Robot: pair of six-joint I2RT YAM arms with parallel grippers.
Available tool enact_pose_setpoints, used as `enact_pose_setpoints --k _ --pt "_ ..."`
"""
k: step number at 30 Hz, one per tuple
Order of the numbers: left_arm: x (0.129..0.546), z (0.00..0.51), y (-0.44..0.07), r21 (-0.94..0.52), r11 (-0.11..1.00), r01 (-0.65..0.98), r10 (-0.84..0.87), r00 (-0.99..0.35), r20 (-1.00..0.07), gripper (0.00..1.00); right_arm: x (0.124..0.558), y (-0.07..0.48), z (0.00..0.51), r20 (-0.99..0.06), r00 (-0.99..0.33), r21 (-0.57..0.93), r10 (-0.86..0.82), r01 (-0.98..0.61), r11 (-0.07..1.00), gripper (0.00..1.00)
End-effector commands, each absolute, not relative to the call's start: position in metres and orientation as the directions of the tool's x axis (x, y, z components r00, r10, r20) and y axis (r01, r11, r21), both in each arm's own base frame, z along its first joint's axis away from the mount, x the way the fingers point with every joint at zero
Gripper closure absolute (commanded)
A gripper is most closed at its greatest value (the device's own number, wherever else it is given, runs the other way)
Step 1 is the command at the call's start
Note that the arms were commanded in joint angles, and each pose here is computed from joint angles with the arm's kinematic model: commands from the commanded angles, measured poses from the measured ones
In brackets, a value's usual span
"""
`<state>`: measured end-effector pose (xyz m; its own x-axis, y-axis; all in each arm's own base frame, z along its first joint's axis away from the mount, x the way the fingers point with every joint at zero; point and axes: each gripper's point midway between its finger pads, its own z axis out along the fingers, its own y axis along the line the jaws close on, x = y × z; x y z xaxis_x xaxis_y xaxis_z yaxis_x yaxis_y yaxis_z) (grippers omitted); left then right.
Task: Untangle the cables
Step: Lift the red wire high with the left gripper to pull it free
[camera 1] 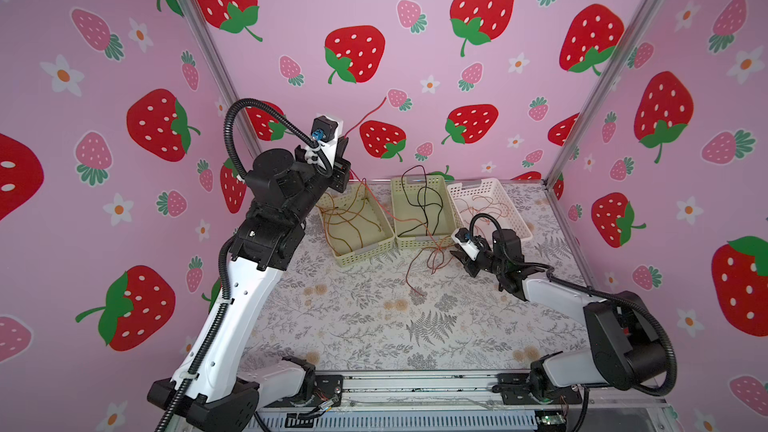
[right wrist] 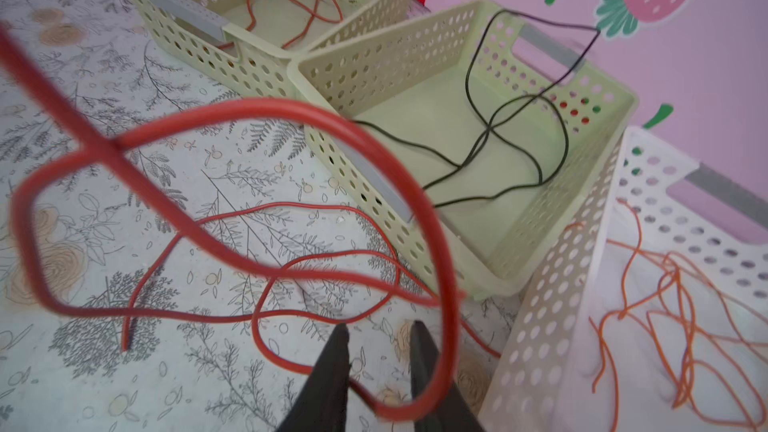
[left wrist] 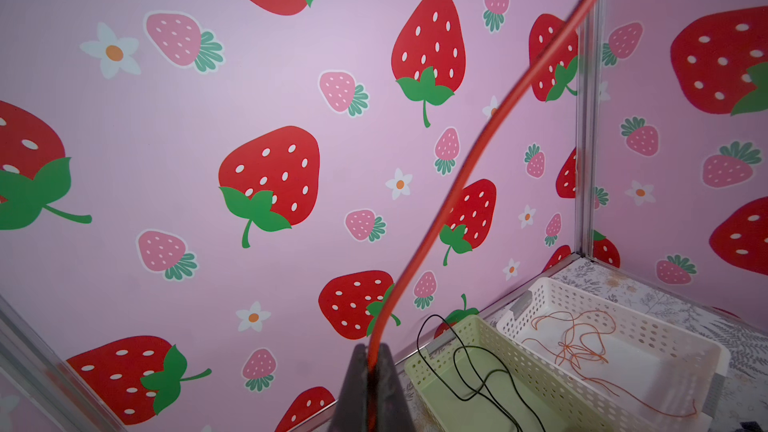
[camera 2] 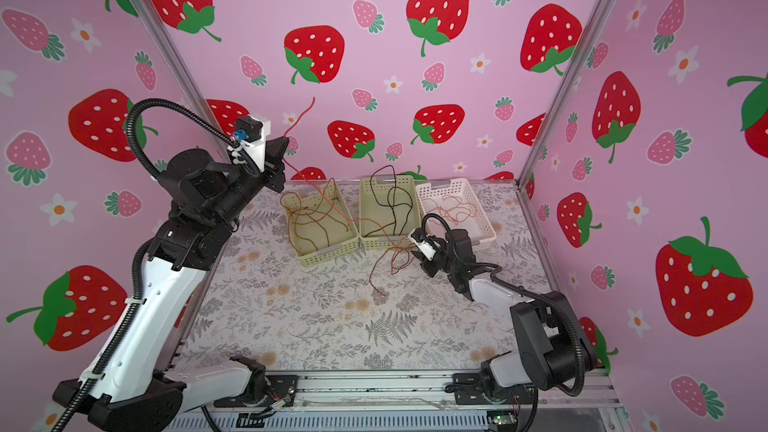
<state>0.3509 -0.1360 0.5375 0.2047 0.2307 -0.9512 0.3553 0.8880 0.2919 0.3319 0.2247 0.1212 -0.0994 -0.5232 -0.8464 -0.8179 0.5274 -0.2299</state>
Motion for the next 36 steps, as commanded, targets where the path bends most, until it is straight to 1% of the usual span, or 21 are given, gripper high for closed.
enact_pose_setpoints --k 1,2,4,7,9,11,12,15,17,20,22,25,28,31,36 --pt "0.336 0.565 -0.143 0.298 0.866 0.400 0.195 0.278 -0.940 1.00 0.331 0.210 0.120 -0.808 -0.085 -0.301 -0.584 -0.792 0.531 0.60" --pt "0.335 0.566 -0.147 0.291 0.857 0.426 0.180 0.283 -0.942 1.00 0.334 0.207 0.122 -0.805 -0.082 -0.318 -0.587 -0.776 0.544 0.56" --pt "0.333 0.567 -0.154 0.275 0.841 0.466 0.153 0.283 -0.947 1.00 0.338 0.202 0.125 -0.799 -0.090 -0.335 -0.594 -0.753 0.566 0.54" --pt "0.333 0.563 -0.166 0.257 0.813 0.522 0.127 0.272 -0.954 1.00 0.335 0.208 0.138 -0.812 -0.045 -0.343 -0.582 -0.769 0.539 0.49" --pt "0.334 0.562 -0.173 0.256 0.804 0.537 0.124 0.270 -0.955 1.00 0.327 0.217 0.154 -0.836 0.015 -0.343 -0.548 -0.794 0.502 0.49" --pt "0.337 0.563 -0.174 0.252 0.805 0.538 0.121 0.268 -0.956 1.00 0.324 0.220 0.165 -0.851 0.054 -0.354 -0.522 -0.794 0.495 0.47" --pt "0.338 0.564 -0.175 0.249 0.805 0.538 0.117 0.267 -0.956 1.00 0.325 0.219 0.167 -0.848 0.061 -0.367 -0.527 -0.786 0.498 0.43" --pt "0.338 0.565 -0.182 0.247 0.792 0.559 0.108 0.269 -0.957 1.00 0.329 0.211 0.166 -0.810 0.047 -0.402 -0.585 -0.769 0.496 0.34" --pt "0.338 0.566 -0.186 0.253 0.785 0.566 0.111 0.274 -0.955 1.00 0.333 0.205 0.169 -0.785 0.039 -0.434 -0.619 -0.747 0.503 0.30" --pt "0.340 0.569 -0.189 0.256 0.783 0.566 0.105 0.286 -0.952 1.00 0.348 0.184 0.180 -0.743 -0.025 -0.494 -0.669 -0.654 0.573 0.30" --pt "0.342 0.574 -0.192 0.257 0.781 0.569 0.095 0.298 -0.950 1.00 0.352 0.177 0.184 -0.733 -0.052 -0.504 -0.678 -0.628 0.593 0.29" --pt "0.348 0.586 -0.199 0.261 0.771 0.581 0.076 0.322 -0.944 1.00 0.342 0.188 0.182 -0.731 -0.028 -0.482 -0.682 -0.687 0.544 0.30" --pt "0.354 0.599 -0.207 0.279 0.764 0.582 0.072 0.353 -0.933 1.00 0.335 0.197 0.179 -0.709 -0.033 -0.465 -0.704 -0.728 0.503 0.30" --pt "0.367 0.607 -0.210 0.315 0.769 0.556 0.100 0.382 -0.919 1.00 0.331 0.200 0.177 -0.694 -0.027 -0.472 -0.719 -0.737 0.483 0.29" --pt "0.393 0.616 -0.208 0.382 0.797 0.468 0.185 0.412 -0.892 1.00 0.319 0.213 0.175 -0.723 0.013 -0.439 -0.691 -0.781 0.444 0.31"
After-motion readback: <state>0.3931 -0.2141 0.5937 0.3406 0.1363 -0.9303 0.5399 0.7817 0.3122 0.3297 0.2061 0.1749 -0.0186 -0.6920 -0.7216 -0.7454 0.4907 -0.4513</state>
